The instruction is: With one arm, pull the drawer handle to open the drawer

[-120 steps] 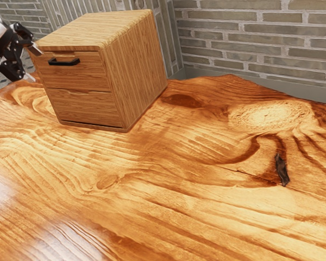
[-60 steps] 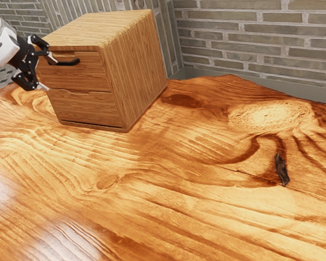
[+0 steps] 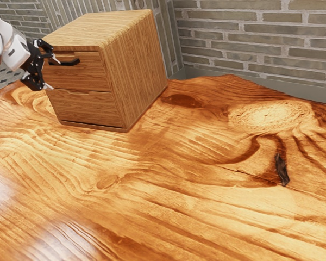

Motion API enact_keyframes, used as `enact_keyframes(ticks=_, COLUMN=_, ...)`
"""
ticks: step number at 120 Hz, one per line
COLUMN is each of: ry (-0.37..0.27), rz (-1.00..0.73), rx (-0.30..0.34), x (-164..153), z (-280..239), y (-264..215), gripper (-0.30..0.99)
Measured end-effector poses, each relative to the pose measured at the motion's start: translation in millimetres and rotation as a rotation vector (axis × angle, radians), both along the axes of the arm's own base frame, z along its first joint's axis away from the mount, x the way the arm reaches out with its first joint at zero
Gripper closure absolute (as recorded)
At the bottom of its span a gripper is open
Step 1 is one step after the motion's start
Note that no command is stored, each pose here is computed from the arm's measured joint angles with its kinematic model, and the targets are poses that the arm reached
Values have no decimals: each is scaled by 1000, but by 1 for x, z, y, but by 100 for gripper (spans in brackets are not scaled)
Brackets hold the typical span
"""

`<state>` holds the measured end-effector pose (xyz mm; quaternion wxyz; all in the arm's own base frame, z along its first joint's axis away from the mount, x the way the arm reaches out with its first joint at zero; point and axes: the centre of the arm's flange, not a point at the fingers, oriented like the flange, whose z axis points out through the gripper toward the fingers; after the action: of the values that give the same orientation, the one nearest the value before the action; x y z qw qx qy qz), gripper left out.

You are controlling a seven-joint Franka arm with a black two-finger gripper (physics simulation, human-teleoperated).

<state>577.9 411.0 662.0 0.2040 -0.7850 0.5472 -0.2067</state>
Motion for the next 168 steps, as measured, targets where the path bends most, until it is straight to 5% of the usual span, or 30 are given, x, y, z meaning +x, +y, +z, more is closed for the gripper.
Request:
enact_keyframes(ticks=21, ry=1, rz=51, rx=88, x=4, z=13, y=13, gripper=0)
enact_keyframes(ticks=94, ry=-25, rz=31, rx=15, x=31, z=-29, y=29, gripper=-1)
enact_keyframes(ticks=141, ry=-214, rz=81, rx=-6, x=43, z=-15, y=38, gripper=0)
enact_keyframes(ticks=168, ry=-176, rz=121, rx=-4, x=34, z=-27, y=54, gripper=0)
